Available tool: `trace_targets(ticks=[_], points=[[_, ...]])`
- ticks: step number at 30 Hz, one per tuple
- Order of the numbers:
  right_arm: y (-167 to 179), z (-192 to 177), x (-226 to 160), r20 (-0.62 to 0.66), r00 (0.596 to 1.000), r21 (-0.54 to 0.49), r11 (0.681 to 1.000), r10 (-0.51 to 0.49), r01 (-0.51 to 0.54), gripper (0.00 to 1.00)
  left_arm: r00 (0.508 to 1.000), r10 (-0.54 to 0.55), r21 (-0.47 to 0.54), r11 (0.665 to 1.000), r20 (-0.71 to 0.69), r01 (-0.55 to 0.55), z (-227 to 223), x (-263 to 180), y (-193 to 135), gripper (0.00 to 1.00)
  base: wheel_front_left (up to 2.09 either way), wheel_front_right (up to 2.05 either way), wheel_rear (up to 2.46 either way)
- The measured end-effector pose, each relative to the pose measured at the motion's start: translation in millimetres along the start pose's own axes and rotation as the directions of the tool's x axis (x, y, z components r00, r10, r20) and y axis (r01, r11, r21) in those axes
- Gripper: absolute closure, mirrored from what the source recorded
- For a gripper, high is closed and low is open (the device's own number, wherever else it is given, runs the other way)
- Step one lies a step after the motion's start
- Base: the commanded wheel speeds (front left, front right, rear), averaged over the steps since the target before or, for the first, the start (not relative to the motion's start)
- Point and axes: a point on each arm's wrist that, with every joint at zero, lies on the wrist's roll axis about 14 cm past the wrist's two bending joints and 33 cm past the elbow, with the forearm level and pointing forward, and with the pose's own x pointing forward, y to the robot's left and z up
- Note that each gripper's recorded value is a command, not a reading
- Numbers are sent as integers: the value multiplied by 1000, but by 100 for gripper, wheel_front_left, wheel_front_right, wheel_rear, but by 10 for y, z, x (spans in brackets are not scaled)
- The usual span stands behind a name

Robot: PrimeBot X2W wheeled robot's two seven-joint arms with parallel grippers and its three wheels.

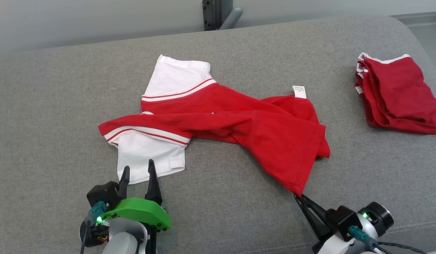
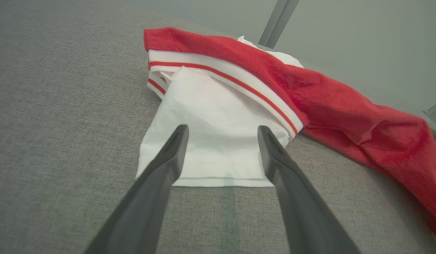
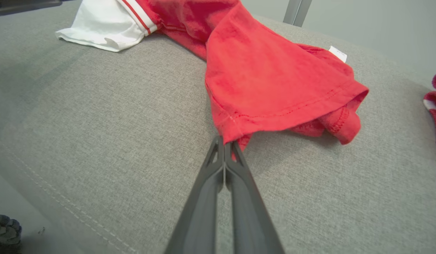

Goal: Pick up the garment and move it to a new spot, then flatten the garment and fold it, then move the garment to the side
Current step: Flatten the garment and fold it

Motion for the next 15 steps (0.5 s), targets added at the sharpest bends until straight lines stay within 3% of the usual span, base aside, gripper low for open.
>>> trace_targets(ticks=[3, 15], points=[[36, -68, -37, -20, 1000, 4, 1000, -3, 3, 0, 1000, 1, 2, 1000, -4, -1, -14, -18, 3, 0, 0, 0, 0], [-15, -198, -242, -51, 996, 56, 996, -70, 72, 0, 1000, 13, 0, 1000, -6, -13, -27, -85, 47, 0, 0, 0, 0]])
